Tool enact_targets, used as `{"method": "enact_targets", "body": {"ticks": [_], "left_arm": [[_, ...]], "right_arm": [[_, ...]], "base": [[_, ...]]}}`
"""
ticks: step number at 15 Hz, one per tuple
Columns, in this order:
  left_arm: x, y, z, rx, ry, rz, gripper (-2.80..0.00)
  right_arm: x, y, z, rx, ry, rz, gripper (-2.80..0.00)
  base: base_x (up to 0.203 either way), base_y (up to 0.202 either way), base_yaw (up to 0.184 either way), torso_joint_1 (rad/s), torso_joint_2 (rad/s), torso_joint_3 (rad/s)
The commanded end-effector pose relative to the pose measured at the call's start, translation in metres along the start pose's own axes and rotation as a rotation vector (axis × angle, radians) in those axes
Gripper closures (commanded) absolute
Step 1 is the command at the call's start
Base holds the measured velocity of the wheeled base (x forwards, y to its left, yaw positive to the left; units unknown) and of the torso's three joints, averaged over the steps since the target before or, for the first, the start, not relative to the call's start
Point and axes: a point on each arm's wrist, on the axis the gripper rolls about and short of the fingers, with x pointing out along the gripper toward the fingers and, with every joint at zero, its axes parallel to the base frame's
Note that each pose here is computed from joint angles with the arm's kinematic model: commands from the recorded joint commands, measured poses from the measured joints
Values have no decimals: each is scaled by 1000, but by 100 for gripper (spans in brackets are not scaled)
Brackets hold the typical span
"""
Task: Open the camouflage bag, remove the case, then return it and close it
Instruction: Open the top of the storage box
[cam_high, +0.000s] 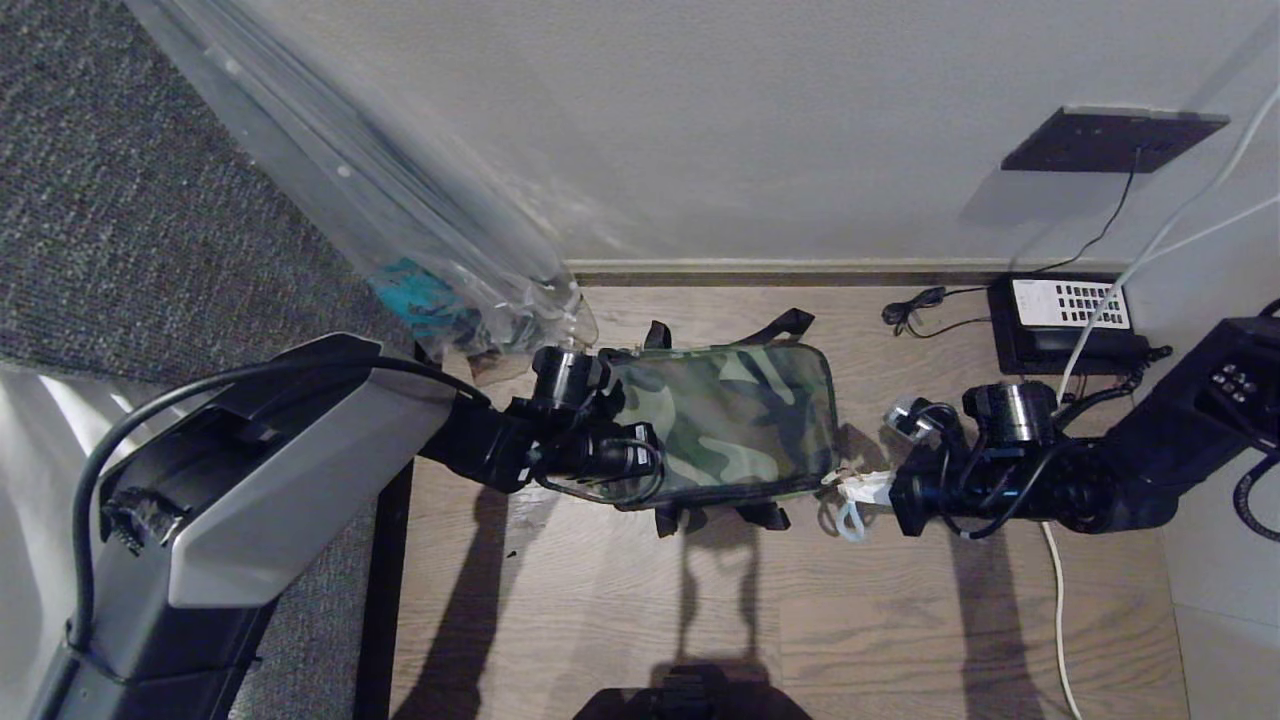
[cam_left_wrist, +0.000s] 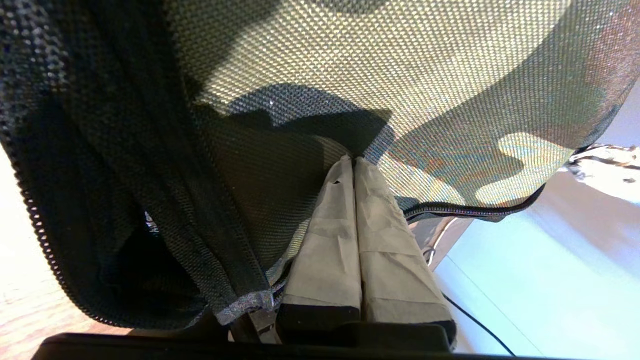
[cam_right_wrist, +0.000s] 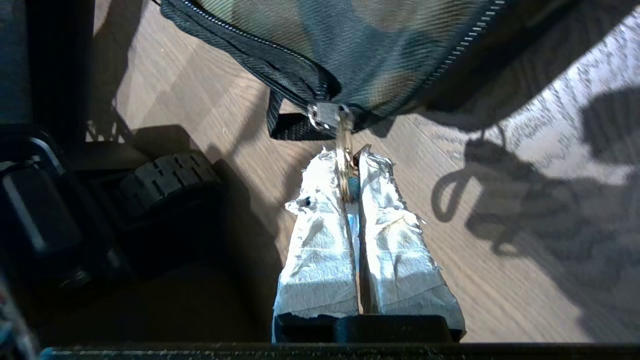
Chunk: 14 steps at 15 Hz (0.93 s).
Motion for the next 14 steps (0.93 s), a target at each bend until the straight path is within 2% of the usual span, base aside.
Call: {"method": "enact_targets", "body": {"ticks": [1, 9, 14], "left_arm": [[2, 3, -3, -7, 11, 7, 0], [-2, 9, 1, -18, 5, 19, 0], [-5, 9, 3, -20, -1, 19, 0]], "right_arm": [[-3, -4, 8, -16, -17, -9, 0], [-13, -14, 16, 9, 5, -30, 0], [-27, -12, 15, 63, 58, -22, 0]], "base": [[0, 0, 0, 0, 0, 0], [0, 0, 0, 0, 0, 0], [0, 0, 0, 0, 0, 0]]}}
